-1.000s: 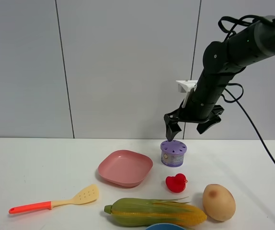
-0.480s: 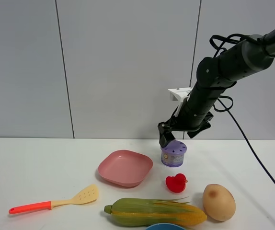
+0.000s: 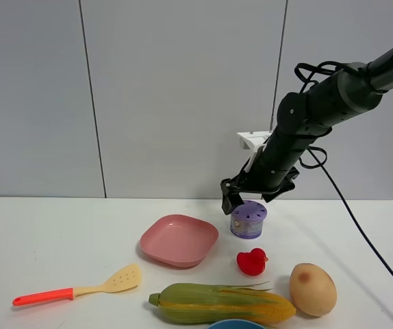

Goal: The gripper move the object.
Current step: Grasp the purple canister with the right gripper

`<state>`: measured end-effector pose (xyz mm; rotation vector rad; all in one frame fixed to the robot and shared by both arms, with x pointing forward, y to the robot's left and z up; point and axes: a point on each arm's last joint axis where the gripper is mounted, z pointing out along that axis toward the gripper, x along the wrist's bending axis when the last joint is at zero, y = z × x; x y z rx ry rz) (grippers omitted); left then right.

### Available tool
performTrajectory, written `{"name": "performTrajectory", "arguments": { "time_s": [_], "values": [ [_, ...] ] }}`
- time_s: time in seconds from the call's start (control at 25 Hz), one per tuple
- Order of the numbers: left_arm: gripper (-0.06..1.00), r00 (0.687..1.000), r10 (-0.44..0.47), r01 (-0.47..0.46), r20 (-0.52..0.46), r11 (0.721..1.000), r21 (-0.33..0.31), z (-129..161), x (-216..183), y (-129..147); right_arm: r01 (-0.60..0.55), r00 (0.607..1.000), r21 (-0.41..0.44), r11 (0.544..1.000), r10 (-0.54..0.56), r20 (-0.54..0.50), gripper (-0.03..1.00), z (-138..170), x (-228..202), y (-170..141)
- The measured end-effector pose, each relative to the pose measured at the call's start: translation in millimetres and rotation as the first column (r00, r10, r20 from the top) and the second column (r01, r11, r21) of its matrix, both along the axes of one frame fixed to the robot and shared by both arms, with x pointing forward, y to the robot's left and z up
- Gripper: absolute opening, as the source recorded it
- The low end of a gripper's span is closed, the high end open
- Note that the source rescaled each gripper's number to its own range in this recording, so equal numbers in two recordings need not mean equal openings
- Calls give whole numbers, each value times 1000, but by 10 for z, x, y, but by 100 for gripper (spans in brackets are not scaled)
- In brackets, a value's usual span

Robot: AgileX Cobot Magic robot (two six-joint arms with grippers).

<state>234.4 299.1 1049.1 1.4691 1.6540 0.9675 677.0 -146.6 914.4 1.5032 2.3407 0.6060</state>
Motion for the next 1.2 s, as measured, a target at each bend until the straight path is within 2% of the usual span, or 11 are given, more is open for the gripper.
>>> {"name": "performTrajectory", "arguments": {
  "time_s": [0.92, 1.2],
  "values": [
    [100, 1000, 0, 0, 0, 1000, 0, 0, 0, 0, -14, 1000, 1, 1000, 14, -11, 100, -290, 30, 56],
    [100, 1000, 0, 0, 0, 1000, 0, 0, 0, 0, -13, 1000, 5, 1000, 13, -1, 100, -296, 40, 59]
  ]
}}
